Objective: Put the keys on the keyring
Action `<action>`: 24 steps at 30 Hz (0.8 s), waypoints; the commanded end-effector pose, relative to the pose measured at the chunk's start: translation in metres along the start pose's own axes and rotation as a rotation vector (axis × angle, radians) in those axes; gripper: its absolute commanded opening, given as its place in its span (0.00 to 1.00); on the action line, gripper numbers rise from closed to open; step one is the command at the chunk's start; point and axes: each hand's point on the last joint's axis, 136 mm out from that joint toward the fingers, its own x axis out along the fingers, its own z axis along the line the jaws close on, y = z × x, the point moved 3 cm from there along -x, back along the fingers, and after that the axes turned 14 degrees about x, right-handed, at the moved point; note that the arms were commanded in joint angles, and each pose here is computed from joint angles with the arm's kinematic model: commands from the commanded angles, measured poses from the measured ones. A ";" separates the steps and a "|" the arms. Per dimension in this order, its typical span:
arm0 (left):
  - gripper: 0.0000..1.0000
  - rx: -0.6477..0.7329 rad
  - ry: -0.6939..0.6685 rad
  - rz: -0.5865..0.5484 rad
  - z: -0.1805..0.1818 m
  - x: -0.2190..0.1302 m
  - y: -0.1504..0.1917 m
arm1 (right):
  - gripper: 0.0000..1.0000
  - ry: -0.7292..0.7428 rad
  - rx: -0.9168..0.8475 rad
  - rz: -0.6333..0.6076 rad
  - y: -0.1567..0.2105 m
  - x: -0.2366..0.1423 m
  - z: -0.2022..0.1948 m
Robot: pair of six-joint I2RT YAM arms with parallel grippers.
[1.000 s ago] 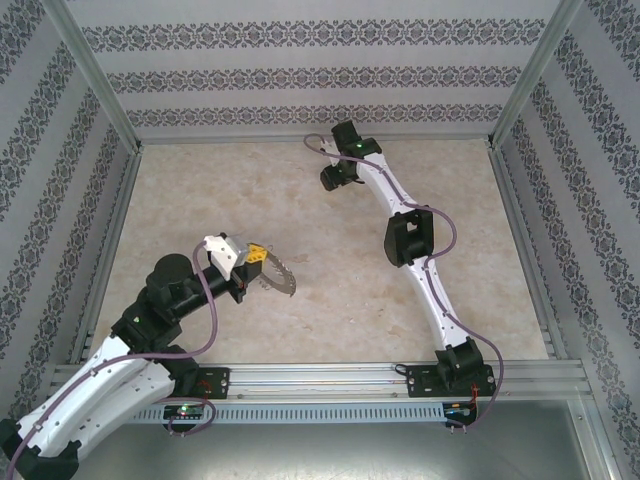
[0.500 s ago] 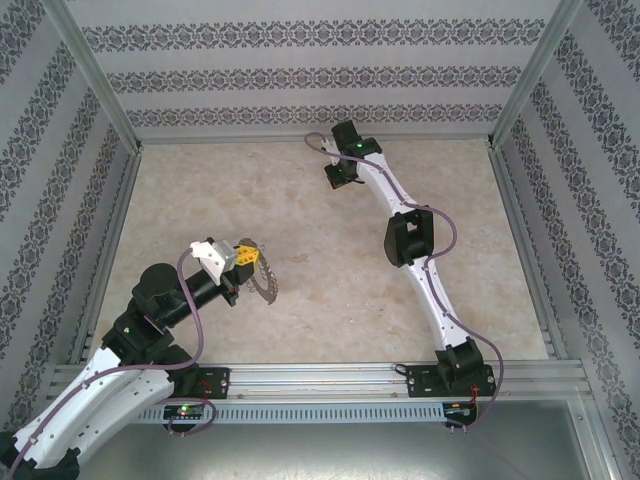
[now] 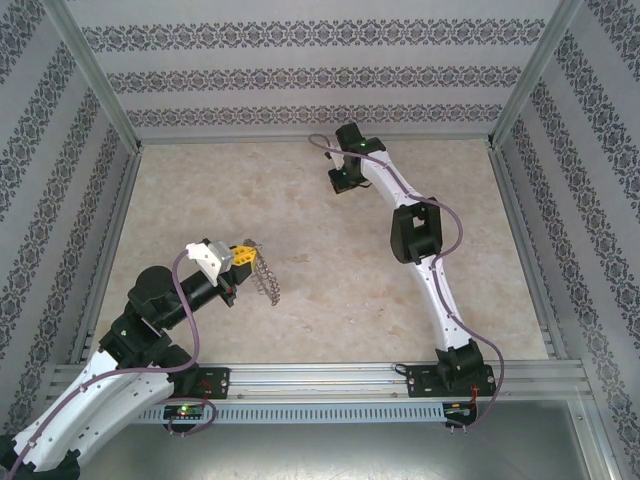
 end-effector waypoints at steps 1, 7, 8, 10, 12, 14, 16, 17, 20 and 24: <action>0.00 -0.005 -0.029 -0.079 0.006 -0.005 -0.018 | 0.00 0.000 0.010 0.068 0.026 -0.013 0.008; 0.00 -0.005 -0.013 -0.102 0.004 -0.007 -0.022 | 0.00 -0.058 0.012 0.077 0.071 -0.035 0.027; 0.00 -0.006 -0.012 -0.108 0.004 -0.008 -0.022 | 0.00 -0.077 0.009 0.073 0.079 -0.042 0.032; 0.00 -0.007 -0.006 -0.115 0.002 -0.008 -0.023 | 0.00 -0.105 0.010 0.079 0.094 -0.052 0.039; 0.00 -0.009 0.006 -0.117 0.001 -0.007 -0.023 | 0.03 -0.124 0.010 0.073 0.101 -0.066 0.042; 0.00 -0.011 0.015 -0.115 0.000 -0.006 -0.024 | 0.16 -0.120 0.003 0.059 0.104 -0.078 0.041; 0.00 -0.019 0.026 -0.116 -0.002 -0.006 -0.023 | 0.23 -0.123 -0.015 0.041 0.105 -0.089 0.042; 0.00 -0.023 0.032 -0.116 -0.003 -0.005 -0.023 | 0.26 -0.126 -0.024 0.038 0.106 -0.093 0.042; 0.00 -0.034 0.035 -0.104 -0.003 -0.004 -0.021 | 0.31 -0.115 -0.032 0.028 0.102 -0.099 0.038; 0.00 -0.045 0.033 -0.085 -0.002 -0.004 -0.018 | 0.45 -0.080 -0.029 0.027 0.095 -0.091 0.036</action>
